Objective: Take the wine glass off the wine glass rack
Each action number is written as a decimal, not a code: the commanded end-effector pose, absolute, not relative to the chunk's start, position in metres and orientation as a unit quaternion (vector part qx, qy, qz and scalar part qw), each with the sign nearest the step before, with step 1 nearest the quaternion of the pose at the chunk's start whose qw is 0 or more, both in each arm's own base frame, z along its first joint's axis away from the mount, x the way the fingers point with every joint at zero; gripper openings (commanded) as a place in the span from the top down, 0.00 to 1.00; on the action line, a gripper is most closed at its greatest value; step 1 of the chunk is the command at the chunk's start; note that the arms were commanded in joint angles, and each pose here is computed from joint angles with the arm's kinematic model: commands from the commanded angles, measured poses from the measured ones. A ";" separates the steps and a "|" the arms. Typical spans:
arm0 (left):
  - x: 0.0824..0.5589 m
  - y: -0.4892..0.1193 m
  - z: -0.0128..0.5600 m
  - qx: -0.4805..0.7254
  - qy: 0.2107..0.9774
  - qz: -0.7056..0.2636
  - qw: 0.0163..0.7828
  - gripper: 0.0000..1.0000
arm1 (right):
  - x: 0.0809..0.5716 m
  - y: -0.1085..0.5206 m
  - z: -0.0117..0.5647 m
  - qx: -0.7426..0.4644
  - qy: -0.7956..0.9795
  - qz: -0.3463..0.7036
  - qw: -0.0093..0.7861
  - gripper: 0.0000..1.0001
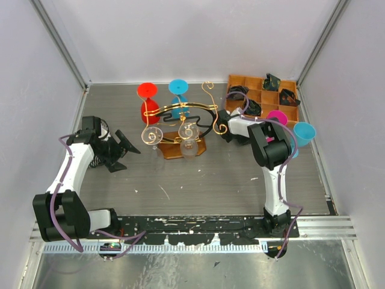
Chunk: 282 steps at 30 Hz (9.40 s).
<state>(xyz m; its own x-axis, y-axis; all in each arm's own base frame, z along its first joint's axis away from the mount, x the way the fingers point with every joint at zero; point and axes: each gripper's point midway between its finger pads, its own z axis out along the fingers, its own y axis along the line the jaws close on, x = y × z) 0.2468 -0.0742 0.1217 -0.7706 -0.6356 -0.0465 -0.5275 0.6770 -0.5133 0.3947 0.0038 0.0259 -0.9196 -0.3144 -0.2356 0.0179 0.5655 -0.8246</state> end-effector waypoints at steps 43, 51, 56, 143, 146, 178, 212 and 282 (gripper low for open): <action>0.248 -0.072 0.136 -0.311 0.911 -0.242 0.127 0.07 | 0.459 0.133 0.345 0.122 0.865 0.219 0.436 0.05; 0.248 -0.074 0.135 -0.314 0.908 -0.248 0.125 0.07 | 0.379 0.218 0.418 0.028 0.821 0.429 0.376 0.00; 0.248 -0.074 0.137 -0.315 0.907 -0.250 0.127 0.07 | 0.326 0.250 0.424 -0.018 0.820 0.448 0.355 0.15; 0.255 -0.076 0.178 -0.309 0.895 -0.269 0.177 0.07 | 0.290 0.271 0.355 -0.011 0.810 0.515 0.280 0.99; 0.260 -0.073 0.185 -0.308 0.894 -0.265 0.191 0.07 | 0.278 0.269 0.367 -0.020 0.800 0.527 0.285 0.99; 0.362 -0.120 0.444 -0.100 0.755 -0.533 0.370 0.08 | 0.226 0.356 0.491 -0.539 0.502 0.191 0.649 0.99; 0.327 -0.165 0.453 0.039 0.736 -0.590 0.329 0.02 | 0.199 0.425 0.474 -0.645 0.414 0.175 0.618 0.99; 0.582 0.059 0.240 -0.178 0.685 0.135 0.693 0.44 | 0.353 0.290 0.470 -0.396 0.557 0.233 0.692 0.29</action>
<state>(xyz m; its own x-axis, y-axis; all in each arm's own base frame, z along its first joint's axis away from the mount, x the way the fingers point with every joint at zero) 0.5756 0.0214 0.2266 -0.1844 -0.1792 -0.9664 -0.2644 0.9560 -0.1269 0.3503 0.2854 0.4512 0.2338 -0.1990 -0.9517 -0.7562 0.5780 -0.3067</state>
